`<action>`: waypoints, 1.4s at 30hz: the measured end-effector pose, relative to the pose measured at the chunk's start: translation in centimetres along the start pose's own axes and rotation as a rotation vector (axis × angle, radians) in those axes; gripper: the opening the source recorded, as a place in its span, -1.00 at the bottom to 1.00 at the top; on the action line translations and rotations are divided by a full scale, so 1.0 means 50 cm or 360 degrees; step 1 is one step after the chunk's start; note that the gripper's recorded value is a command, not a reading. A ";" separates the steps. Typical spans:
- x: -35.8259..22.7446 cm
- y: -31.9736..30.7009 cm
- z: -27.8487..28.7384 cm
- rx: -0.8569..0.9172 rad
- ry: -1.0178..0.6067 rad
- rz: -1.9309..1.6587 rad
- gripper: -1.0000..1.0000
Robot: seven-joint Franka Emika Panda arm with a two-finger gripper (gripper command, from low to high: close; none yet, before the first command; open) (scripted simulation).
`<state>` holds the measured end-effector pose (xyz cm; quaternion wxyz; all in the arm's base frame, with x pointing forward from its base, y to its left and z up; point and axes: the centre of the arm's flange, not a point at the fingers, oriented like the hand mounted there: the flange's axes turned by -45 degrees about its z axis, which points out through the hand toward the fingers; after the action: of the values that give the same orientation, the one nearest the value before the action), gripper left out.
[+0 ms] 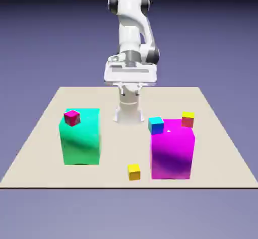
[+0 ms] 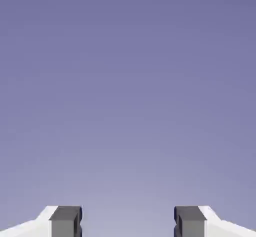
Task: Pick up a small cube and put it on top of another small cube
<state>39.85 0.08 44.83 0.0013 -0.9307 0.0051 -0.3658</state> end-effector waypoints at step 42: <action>-0.125 0.003 0.526 -0.0124 -0.1616 0.1572 -1.00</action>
<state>53.19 -0.05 21.32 0.1361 -0.8744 0.4385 0.1572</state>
